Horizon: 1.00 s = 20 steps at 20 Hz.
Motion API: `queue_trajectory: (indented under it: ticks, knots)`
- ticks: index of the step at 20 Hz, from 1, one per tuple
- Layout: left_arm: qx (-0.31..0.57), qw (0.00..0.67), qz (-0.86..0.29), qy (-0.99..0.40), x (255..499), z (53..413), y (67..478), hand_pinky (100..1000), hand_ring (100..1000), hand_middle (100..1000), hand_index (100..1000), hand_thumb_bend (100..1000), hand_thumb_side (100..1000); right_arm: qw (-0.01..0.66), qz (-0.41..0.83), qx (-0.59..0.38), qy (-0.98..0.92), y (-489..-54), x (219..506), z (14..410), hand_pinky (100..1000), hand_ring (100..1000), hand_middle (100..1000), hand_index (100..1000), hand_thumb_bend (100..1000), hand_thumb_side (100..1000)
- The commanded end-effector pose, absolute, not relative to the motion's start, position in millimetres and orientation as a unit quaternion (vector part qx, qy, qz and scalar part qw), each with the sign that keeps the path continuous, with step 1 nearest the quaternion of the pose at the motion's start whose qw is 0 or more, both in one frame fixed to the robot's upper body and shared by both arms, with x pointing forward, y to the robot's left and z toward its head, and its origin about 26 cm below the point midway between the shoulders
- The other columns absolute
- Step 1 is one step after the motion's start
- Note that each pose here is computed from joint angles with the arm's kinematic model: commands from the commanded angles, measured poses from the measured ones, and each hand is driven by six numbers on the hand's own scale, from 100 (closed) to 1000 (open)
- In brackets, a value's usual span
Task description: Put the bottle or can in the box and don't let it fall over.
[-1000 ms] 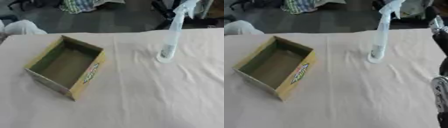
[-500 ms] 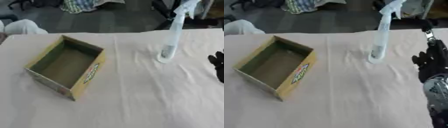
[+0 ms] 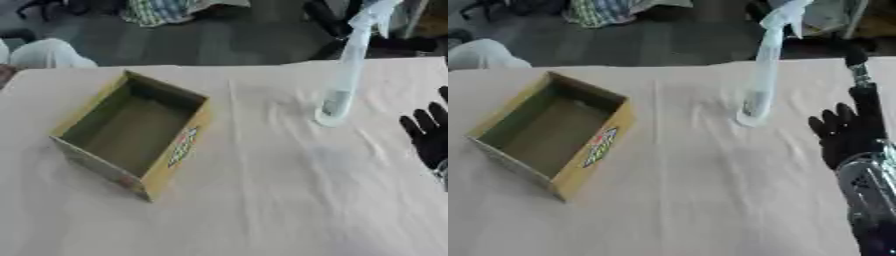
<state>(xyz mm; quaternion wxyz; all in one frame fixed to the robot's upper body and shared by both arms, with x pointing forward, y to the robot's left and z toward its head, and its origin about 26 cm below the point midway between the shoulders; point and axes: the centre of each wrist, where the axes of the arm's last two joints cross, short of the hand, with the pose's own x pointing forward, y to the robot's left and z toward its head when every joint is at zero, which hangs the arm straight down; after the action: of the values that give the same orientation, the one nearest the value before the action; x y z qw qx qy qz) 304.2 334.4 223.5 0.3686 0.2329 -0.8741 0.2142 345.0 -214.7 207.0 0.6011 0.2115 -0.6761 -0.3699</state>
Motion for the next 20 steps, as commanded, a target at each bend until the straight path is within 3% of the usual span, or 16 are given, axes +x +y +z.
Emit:
queue_trajectory:
  ticks: [1, 15, 20]
  knots:
    - [0.238, 0.352, 0.201, -0.883, 301, 235, 336, 943, 823, 982, 873, 201, 871, 0.589, -0.366, 0.250, -0.676, -207, 337, 218, 100, 100, 100, 913, 575, 309]
    - [0.234, 0.353, 0.199, -0.884, 301, 234, 336, 944, 827, 983, 873, 202, 872, 0.589, -0.399, 0.340, -0.616, -187, 344, 224, 100, 100, 100, 911, 488, 370]
    - [0.233, 0.355, 0.198, -0.883, 301, 234, 336, 944, 828, 983, 873, 202, 873, 0.592, -0.407, 0.335, -0.610, -182, 354, 223, 100, 100, 100, 911, 342, 662]
